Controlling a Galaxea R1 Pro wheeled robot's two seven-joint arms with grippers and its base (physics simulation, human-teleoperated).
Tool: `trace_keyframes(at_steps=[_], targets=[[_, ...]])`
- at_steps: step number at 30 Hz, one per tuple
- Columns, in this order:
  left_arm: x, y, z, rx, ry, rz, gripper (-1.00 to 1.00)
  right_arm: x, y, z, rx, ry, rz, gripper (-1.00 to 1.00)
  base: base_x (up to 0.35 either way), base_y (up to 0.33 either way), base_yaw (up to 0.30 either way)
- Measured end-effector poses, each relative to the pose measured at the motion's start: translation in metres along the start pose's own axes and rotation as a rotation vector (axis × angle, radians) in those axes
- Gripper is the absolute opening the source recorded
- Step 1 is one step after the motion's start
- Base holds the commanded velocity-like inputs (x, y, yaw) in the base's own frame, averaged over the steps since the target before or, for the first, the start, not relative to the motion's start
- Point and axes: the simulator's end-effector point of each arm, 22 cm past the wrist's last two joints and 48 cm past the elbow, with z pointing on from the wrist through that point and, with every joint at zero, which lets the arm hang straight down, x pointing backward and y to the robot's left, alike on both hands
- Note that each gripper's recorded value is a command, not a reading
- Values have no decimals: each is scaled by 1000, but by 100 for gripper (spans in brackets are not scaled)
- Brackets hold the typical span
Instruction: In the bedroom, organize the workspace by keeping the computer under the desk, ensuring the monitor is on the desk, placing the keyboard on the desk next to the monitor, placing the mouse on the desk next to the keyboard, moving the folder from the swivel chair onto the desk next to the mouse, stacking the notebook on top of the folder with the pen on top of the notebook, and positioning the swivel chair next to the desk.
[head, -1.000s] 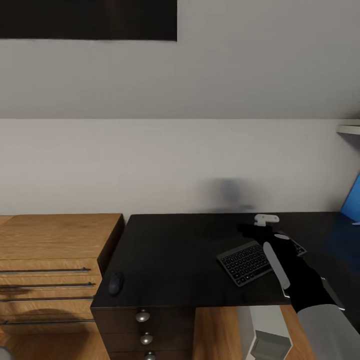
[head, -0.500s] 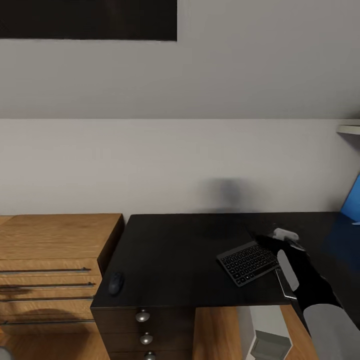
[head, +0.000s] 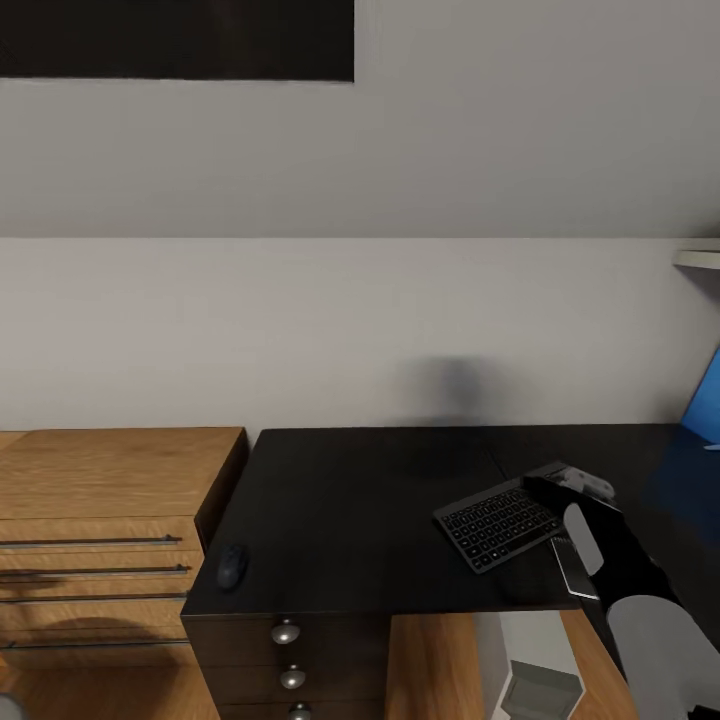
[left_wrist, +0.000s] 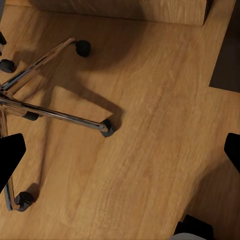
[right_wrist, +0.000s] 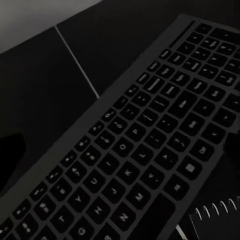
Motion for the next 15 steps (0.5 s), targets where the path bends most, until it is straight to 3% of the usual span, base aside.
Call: trace_keyframes(at_steps=[15], targets=[[0,0,0,0,0,0,100,-3,-17,0,9,2,121,100,0,0,0]])
